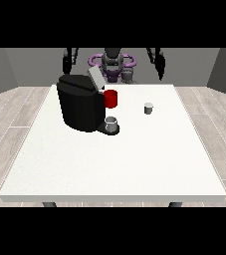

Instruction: Insert the coffee pod into the coffee machine and close the lid

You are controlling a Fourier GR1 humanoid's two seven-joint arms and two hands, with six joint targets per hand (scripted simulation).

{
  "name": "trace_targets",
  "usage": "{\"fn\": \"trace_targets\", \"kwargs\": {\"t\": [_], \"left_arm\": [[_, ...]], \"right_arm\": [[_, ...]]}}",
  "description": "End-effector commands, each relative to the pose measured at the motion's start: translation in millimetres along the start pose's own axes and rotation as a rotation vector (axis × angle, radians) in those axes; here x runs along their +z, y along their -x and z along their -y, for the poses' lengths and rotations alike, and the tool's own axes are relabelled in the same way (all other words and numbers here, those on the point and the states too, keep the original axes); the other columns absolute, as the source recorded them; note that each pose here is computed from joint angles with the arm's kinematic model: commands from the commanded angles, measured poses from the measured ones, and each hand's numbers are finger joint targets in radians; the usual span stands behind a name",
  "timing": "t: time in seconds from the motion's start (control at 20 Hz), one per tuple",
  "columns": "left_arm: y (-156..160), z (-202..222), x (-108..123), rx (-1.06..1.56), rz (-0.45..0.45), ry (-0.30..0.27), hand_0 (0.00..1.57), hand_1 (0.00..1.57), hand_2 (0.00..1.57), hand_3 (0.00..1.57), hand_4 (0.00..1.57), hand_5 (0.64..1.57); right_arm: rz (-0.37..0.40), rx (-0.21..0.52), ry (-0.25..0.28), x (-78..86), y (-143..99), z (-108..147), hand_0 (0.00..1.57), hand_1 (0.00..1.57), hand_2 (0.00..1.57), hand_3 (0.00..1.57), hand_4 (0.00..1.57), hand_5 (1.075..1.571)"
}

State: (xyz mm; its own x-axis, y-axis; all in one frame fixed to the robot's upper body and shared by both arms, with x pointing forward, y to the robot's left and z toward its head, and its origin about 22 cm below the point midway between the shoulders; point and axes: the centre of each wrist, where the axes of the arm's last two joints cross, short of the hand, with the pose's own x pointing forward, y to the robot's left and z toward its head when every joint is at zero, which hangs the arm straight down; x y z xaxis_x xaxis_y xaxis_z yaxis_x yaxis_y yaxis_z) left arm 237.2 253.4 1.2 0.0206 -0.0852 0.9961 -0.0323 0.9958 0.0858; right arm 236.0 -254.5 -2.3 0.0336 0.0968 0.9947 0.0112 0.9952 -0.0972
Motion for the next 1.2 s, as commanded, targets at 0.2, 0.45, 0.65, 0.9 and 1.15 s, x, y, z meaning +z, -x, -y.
{"fn": "trace_targets", "kwargs": {"t": [0.2, 0.45, 0.65, 0.9, 1.15], "left_arm": [[9, 4, 3, 0.038, 0.11, 0.059, 0.0, 0.0, 0.0, 0.0, 0.32, 1.571], [28, -3, 17, 0.08, 0.187, 0.105, 0.0, 0.0, 0.0, 0.0, 0.28, 1.571], [-4, -18, -6, -0.086, 0.165, 0.082, 0.0, 0.0, 0.0, 0.0, 0.31, 1.571], [-14, -33, -32, -0.201, 0.14, 0.084, 0.0, 0.0, 0.0, 0.0, 0.0, 1.571], [-21, -73, -60, -0.22, 0.105, 0.058, 0.0, 0.0, 0.0, 0.0, 0.0, 1.571]], "right_arm": [[-0.048, 0.003, -0.022, -5.3, -5, 10, 0.0, 0.0, 0.0, 0.0, 0.13, 1.571], [0.086, -0.058, 0.197, -4.6, 1, 2, 0.0, 0.0, 0.0, 0.0, 0.09, 1.571], [0.067, -0.07, 0.173, 2.1, 11, -2, 0.0, 0.0, 0.0, 0.0, 0.27, 1.571], [0.106, -0.079, 0.16, -8.0, 5, -16, 0.0, 0.0, 0.0, 0.0, 0.17, 1.571], [0.183, -0.11, 0.105, -18.4, -14, -22, 0.0, 0.0, 0.0, 0.0, 0.19, 1.571]]}}
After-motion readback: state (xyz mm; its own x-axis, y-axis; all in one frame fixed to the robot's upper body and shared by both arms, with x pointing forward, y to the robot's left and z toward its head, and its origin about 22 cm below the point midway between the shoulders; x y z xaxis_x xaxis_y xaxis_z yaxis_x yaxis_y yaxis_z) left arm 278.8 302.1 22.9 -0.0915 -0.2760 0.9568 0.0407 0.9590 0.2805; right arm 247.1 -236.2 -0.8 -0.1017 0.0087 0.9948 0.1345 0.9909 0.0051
